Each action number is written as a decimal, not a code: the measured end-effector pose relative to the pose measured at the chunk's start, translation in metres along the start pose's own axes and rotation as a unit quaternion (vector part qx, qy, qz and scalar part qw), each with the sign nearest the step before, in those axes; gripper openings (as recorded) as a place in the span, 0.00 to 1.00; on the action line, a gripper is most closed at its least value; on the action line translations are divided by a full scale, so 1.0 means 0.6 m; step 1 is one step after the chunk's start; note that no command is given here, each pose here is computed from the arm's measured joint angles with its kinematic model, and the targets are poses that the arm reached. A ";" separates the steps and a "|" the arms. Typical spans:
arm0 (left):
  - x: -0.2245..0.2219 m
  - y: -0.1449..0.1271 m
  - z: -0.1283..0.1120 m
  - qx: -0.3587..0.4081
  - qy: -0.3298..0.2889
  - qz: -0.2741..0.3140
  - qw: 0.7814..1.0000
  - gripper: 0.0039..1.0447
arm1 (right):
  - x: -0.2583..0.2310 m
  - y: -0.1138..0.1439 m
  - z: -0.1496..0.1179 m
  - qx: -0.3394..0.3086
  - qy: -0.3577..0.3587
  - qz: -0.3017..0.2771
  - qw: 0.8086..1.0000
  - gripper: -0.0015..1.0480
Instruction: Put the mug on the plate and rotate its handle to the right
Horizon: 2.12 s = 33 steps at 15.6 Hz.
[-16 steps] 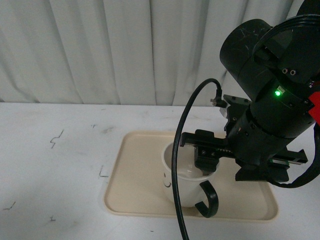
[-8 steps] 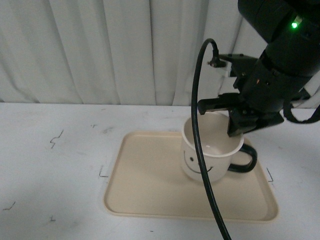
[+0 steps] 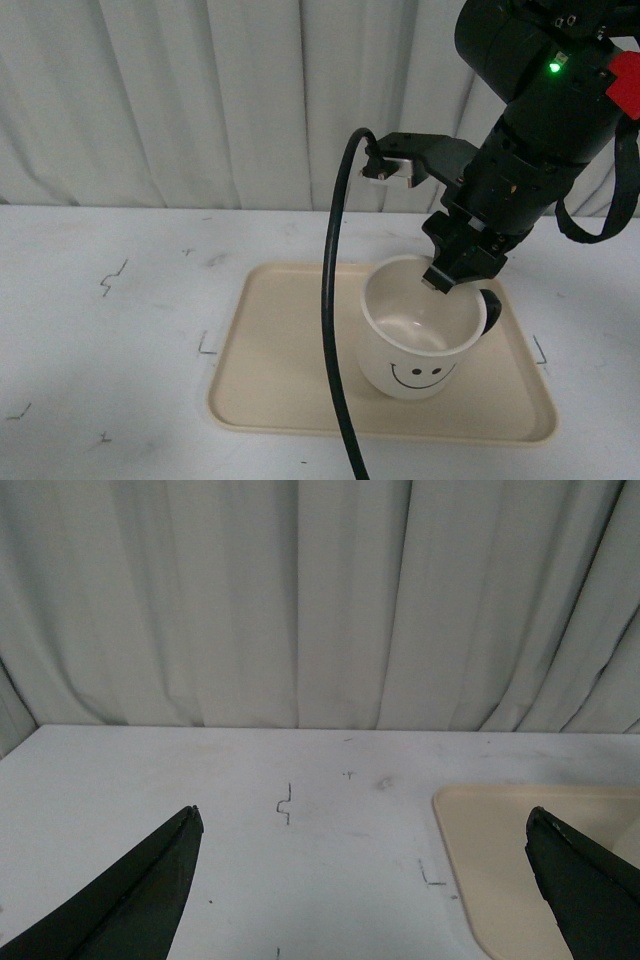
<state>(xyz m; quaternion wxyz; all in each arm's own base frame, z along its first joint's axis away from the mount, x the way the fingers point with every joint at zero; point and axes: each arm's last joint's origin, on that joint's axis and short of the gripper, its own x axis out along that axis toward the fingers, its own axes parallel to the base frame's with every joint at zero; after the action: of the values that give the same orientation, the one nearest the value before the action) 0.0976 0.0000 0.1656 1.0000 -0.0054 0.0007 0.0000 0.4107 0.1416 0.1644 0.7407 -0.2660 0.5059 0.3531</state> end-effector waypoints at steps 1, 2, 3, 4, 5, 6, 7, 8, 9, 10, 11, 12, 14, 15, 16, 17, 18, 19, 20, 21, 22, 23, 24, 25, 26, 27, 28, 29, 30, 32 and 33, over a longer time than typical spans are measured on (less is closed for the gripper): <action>0.000 0.000 0.000 0.000 0.000 0.000 1.000 0.94 | 0.005 -0.001 0.001 0.005 0.006 0.006 1.000 0.03; 0.000 0.000 0.000 0.000 0.000 0.000 1.000 0.94 | 0.015 0.003 0.000 0.011 0.018 0.014 1.000 0.03; 0.000 0.000 0.000 0.000 0.000 0.000 1.000 0.94 | 0.023 0.002 -0.003 0.019 0.026 0.016 0.999 0.03; 0.000 0.000 0.000 0.000 0.000 0.000 1.000 0.94 | 0.028 0.002 -0.004 0.028 0.033 0.020 0.999 0.03; 0.000 0.000 0.000 0.000 0.000 0.000 1.000 0.94 | 0.028 0.001 -0.002 0.036 0.034 0.019 0.999 0.03; 0.000 0.000 0.000 0.000 0.000 0.000 1.000 0.94 | 0.027 0.000 0.001 0.040 0.034 0.018 0.998 0.03; 0.000 0.000 0.000 0.000 0.000 0.000 1.000 0.94 | 0.026 -0.003 0.006 0.049 0.031 0.014 0.998 0.03; 0.000 0.000 0.000 0.000 0.000 0.000 1.000 0.94 | 0.030 -0.004 0.006 0.060 0.039 0.017 0.997 0.03; 0.000 0.000 0.000 0.000 0.000 0.000 1.000 0.94 | 0.040 -0.004 0.005 0.066 0.046 0.014 0.997 0.03; 0.000 0.000 0.000 0.000 0.000 0.000 1.000 0.94 | 0.043 -0.001 0.005 0.068 0.048 0.017 0.996 0.03; 0.000 0.000 0.000 0.000 0.000 0.000 1.000 0.94 | 0.042 -0.002 0.006 0.069 0.046 0.015 0.996 0.03; 0.000 0.000 0.000 0.000 0.000 0.000 1.000 0.94 | 0.042 -0.002 0.007 0.069 0.045 0.013 0.997 0.06; 0.000 0.000 0.000 0.000 0.000 0.000 1.000 0.94 | 0.040 -0.002 0.009 0.069 0.042 0.019 0.997 0.30; 0.000 0.000 0.000 0.000 0.000 0.000 1.000 0.94 | 0.036 -0.004 0.012 0.070 0.036 0.022 0.997 0.40; 0.000 0.000 0.000 0.000 0.000 0.000 1.000 0.94 | 0.027 -0.010 0.016 0.075 0.026 0.025 0.997 0.49; 0.000 0.000 0.000 0.000 0.000 0.000 1.000 0.94 | 0.008 -0.019 0.029 0.086 -0.019 0.035 0.996 0.59; 0.000 0.000 0.000 0.000 0.000 0.000 1.000 0.94 | -0.029 -0.025 0.038 0.091 -0.060 0.046 0.993 0.70; 0.000 0.000 0.000 0.000 0.000 0.000 1.000 0.94 | -0.082 -0.026 0.050 0.088 -0.102 0.036 0.990 0.82; 0.000 0.000 0.000 0.000 0.000 0.000 1.000 0.94 | -0.112 -0.029 0.067 0.084 -0.209 -0.084 0.971 0.81; 0.000 0.000 0.000 0.000 0.000 0.000 1.000 0.94 | -0.136 -0.020 0.038 0.154 -0.325 -0.248 0.900 0.67; 0.000 0.000 0.000 0.000 0.001 0.000 1.000 0.94 | -0.133 -0.007 -0.010 0.209 -0.377 -0.313 0.846 0.56; 0.000 0.000 0.000 0.000 0.000 0.001 1.000 0.94 | -0.125 -0.002 -0.064 0.243 -0.419 -0.344 0.805 0.46; 0.000 0.000 0.000 0.000 0.000 0.000 1.000 0.94 | -0.119 0.005 -0.099 0.254 -0.440 -0.352 0.786 0.39; 0.000 0.000 0.000 0.000 0.000 0.000 1.000 0.94 | -0.119 0.019 -0.152 0.266 -0.467 -0.365 0.760 0.27; 0.000 0.000 0.000 0.000 0.000 0.000 1.000 0.94 | -0.130 0.036 -0.184 0.266 -0.491 -0.368 0.743 0.16; 0.000 0.000 0.000 0.000 0.000 0.000 1.000 0.94 | -0.141 0.051 -0.199 0.260 -0.508 -0.365 0.735 0.08; 0.000 0.000 0.000 0.000 0.000 0.000 1.000 0.94 | -0.150 0.067 -0.217 0.254 -0.518 -0.361 0.733 0.02; 0.000 0.000 0.000 0.000 0.000 0.000 1.000 0.94 | -0.151 0.079 -0.232 0.252 -0.520 -0.355 0.735 0.02; 0.000 0.000 0.000 0.000 0.000 0.000 1.000 0.94 | -0.145 0.089 -0.260 0.257 -0.508 -0.355 0.742 0.02; 0.000 0.000 0.000 0.000 0.000 0.000 1.000 0.94 | -0.142 0.111 -0.307 0.268 -0.492 -0.361 0.745 0.02; 0.000 0.000 0.000 0.000 0.000 0.000 1.000 0.94 | -0.151 0.123 -0.319 0.262 -0.502 -0.359 0.742 0.02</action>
<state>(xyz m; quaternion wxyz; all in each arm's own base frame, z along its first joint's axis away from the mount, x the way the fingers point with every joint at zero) 0.0976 0.0000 0.1656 1.0000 -0.0054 0.0009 0.0000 0.2230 0.0197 0.1801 1.0000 -0.0074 0.0007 -0.0034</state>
